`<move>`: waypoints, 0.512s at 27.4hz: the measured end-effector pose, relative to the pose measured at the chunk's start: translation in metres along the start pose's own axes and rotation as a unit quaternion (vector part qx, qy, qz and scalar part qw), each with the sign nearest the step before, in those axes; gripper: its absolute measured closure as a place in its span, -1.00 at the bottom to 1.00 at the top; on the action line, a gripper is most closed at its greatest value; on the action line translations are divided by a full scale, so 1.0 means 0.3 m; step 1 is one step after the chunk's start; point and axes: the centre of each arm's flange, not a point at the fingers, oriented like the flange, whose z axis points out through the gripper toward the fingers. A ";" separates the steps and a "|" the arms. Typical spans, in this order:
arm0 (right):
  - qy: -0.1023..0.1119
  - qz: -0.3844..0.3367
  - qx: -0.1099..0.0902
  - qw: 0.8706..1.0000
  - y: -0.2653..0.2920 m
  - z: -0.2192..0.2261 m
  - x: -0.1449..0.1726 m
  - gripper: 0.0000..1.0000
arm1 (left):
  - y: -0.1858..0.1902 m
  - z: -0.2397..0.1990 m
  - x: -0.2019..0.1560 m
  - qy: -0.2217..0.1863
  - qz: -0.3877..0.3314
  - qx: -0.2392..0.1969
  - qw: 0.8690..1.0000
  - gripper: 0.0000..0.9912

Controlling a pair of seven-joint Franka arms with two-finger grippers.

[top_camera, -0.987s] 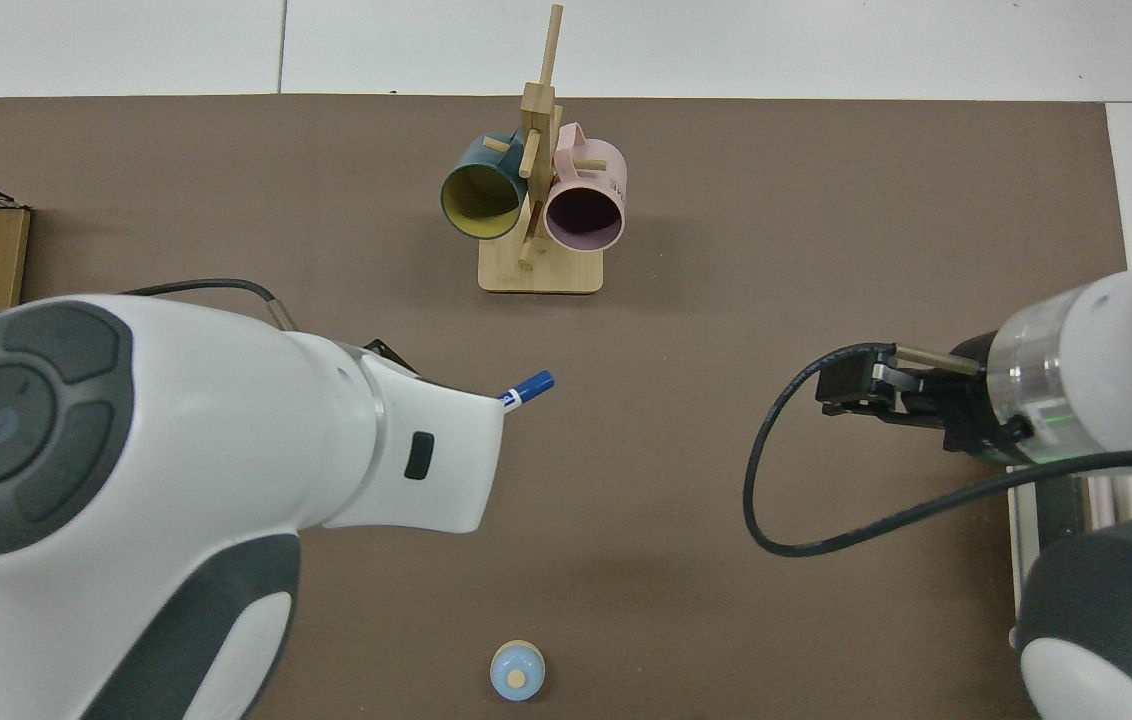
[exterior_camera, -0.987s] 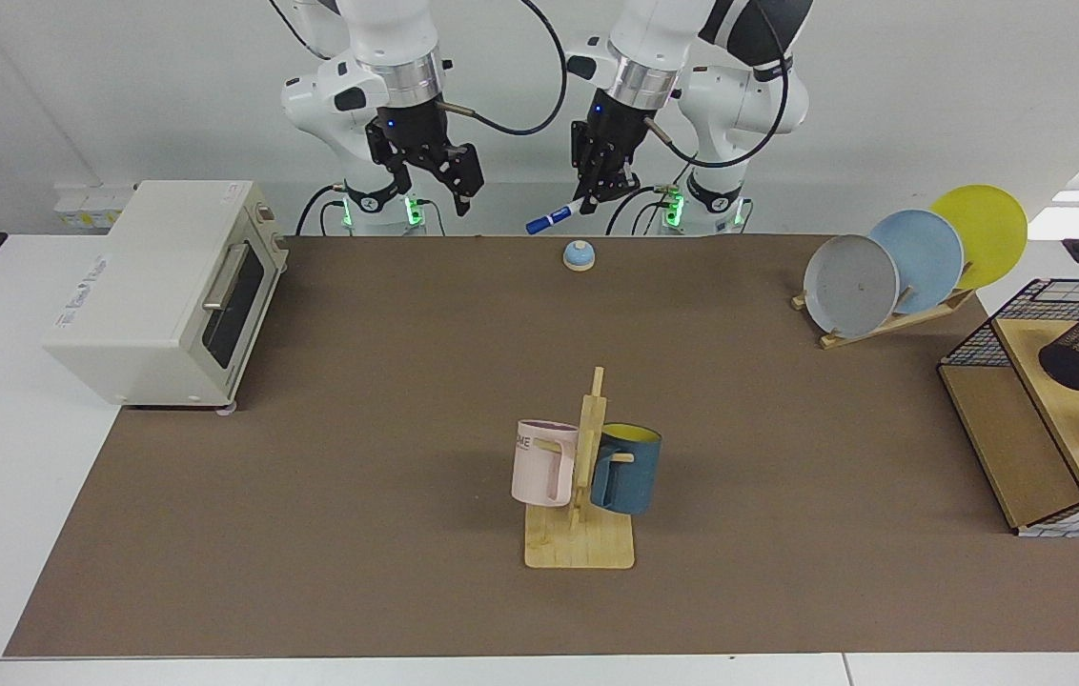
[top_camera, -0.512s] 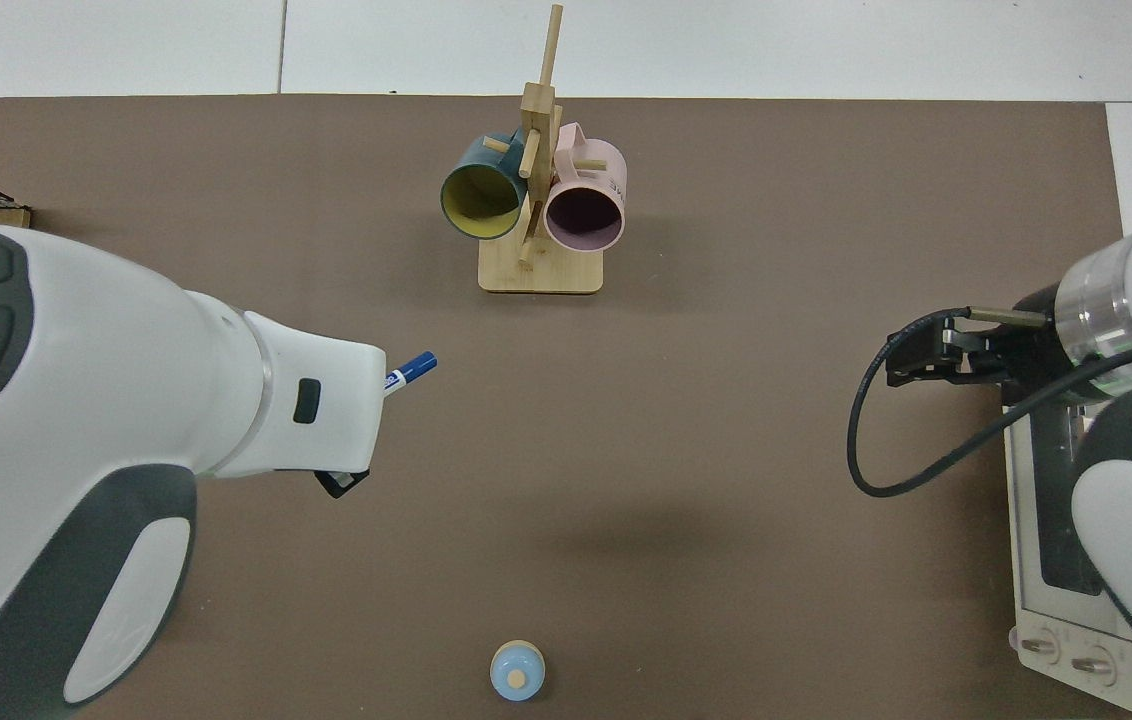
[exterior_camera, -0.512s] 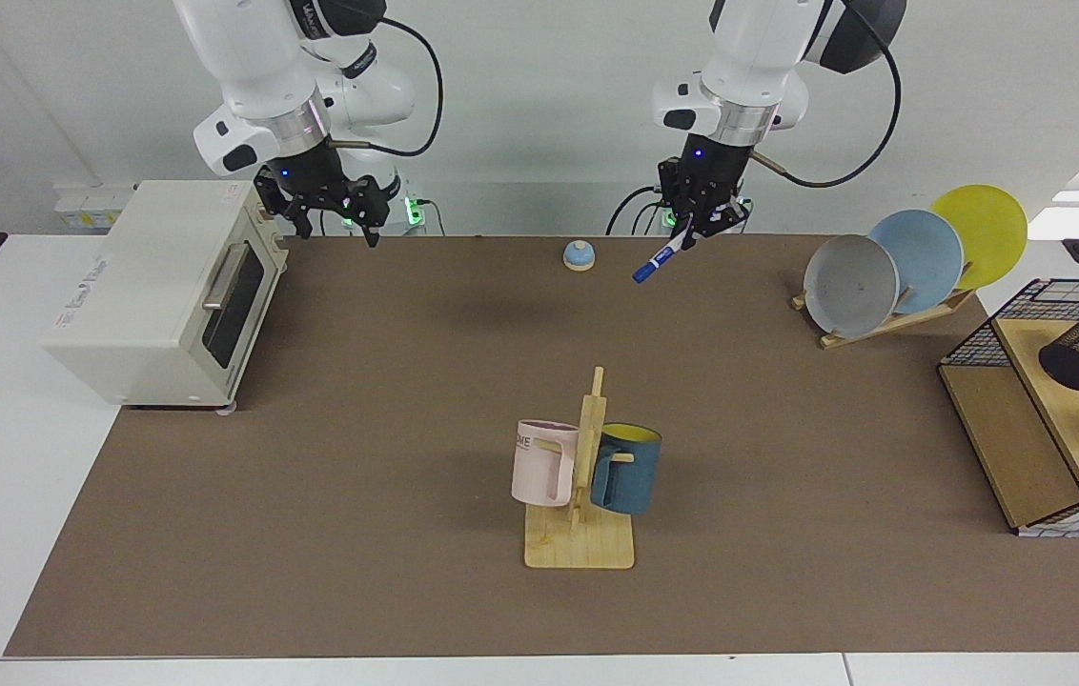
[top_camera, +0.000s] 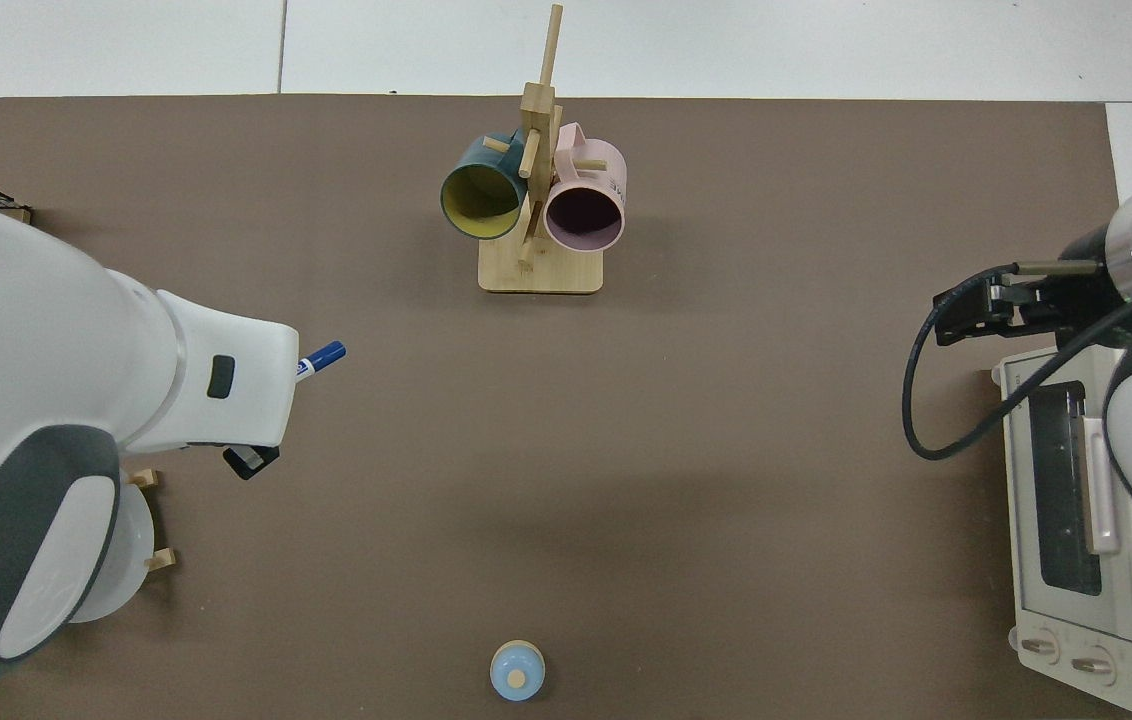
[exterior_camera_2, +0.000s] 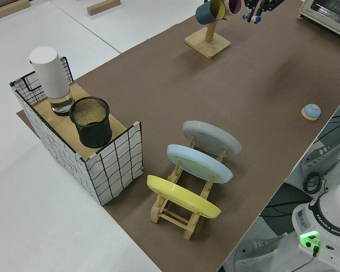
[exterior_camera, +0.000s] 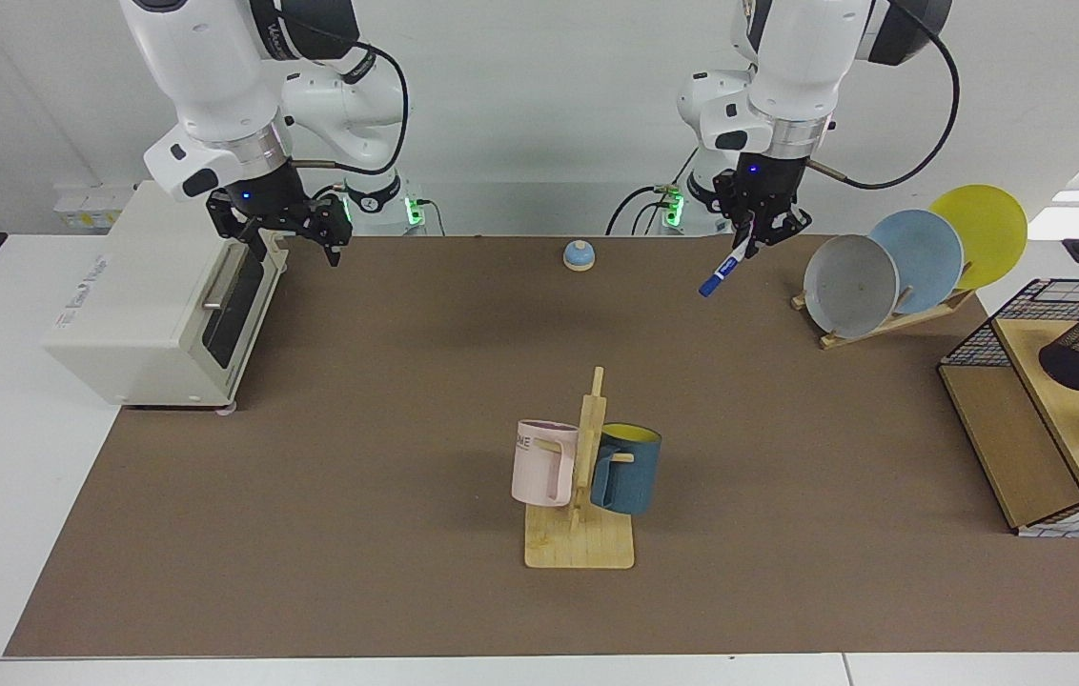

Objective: Put markers into pen holder
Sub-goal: 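Carry the marker with the left gripper while the right gripper withdraws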

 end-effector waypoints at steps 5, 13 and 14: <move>0.005 -0.003 0.001 1.000 -0.011 -0.013 0.013 -1.00 | -0.029 0.003 -0.024 -0.013 -0.005 0.011 1.000 0.68; 0.009 -0.002 0.001 1.000 -0.005 -0.031 -0.013 -1.00 | -0.064 -0.009 -0.052 -0.044 -0.005 0.059 0.997 0.68; 0.008 -0.002 0.001 1.000 -0.004 -0.031 -0.020 -1.00 | -0.068 -0.012 -0.056 -0.048 -0.005 0.066 0.997 0.68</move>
